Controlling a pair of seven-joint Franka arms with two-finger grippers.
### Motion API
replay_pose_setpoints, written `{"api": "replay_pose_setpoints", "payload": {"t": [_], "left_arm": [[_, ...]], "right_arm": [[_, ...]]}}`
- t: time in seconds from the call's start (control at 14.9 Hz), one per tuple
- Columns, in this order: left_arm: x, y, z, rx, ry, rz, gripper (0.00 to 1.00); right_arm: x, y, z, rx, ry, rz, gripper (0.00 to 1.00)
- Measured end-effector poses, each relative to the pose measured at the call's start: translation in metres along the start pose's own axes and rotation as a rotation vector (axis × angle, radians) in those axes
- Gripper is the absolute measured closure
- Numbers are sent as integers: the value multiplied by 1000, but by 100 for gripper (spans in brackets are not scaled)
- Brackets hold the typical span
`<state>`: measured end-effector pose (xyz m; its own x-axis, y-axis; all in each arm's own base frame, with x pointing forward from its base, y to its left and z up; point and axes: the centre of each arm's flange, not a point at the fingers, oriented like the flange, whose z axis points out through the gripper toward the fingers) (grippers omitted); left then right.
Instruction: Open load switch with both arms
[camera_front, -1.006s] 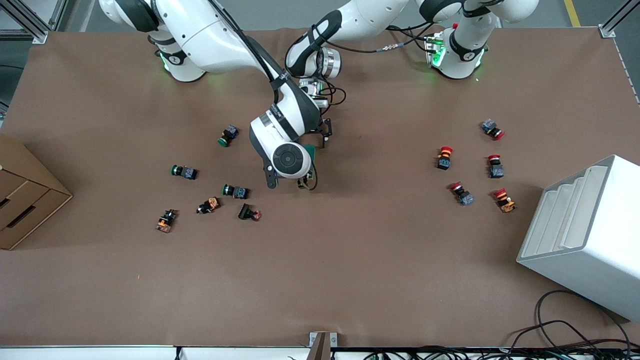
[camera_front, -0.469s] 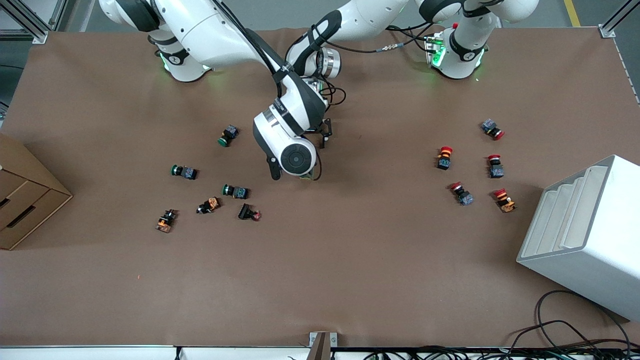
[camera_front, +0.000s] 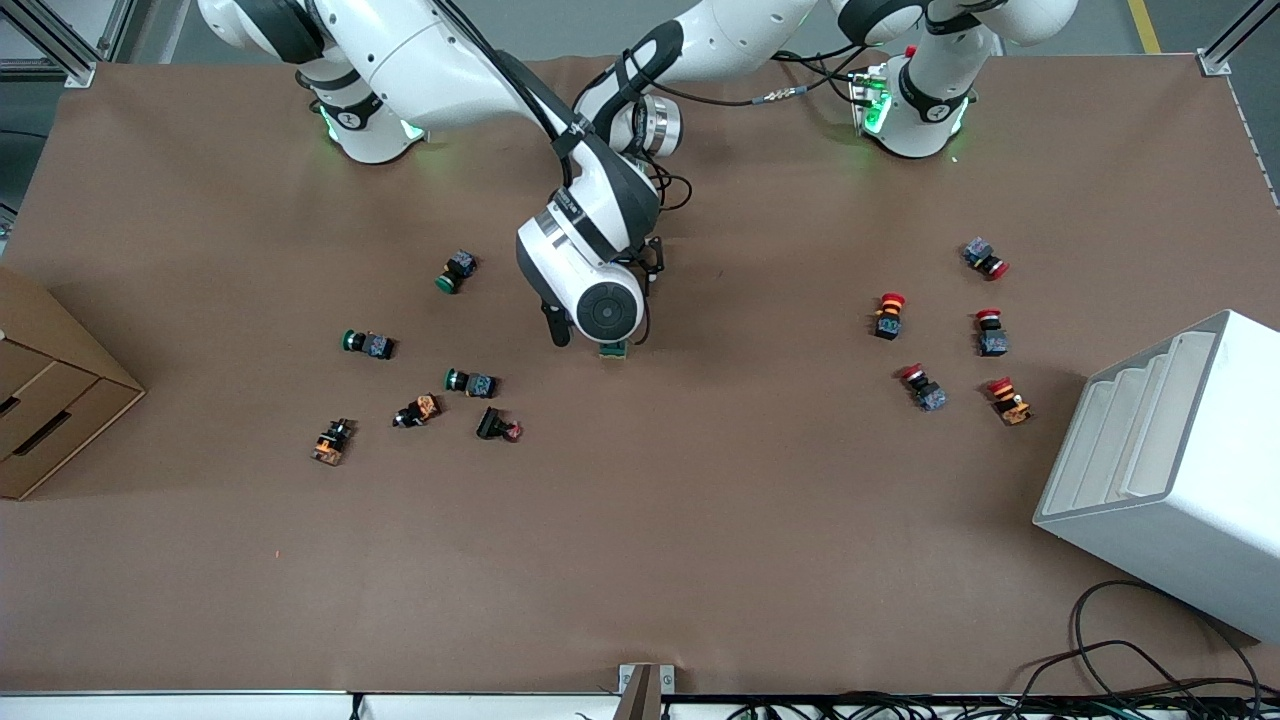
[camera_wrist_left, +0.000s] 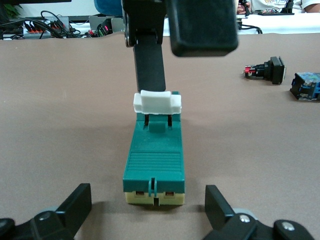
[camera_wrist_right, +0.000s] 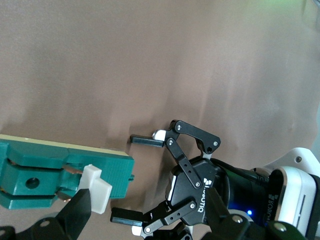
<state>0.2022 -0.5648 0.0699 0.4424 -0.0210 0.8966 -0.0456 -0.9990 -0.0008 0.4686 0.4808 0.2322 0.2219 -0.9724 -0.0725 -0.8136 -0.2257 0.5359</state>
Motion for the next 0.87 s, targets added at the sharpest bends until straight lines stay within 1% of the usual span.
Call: {"api": "replay_pose_setpoints", "payload": {"t": [0.6,0.87], "left_arm": [[0,0,0,0,0,0,0],[0,0,0,0,0,0,0]], "right_arm": [[-4,3,8,-13,7,-6,0],[-6,1,19,-27,17,-8,0]]}}
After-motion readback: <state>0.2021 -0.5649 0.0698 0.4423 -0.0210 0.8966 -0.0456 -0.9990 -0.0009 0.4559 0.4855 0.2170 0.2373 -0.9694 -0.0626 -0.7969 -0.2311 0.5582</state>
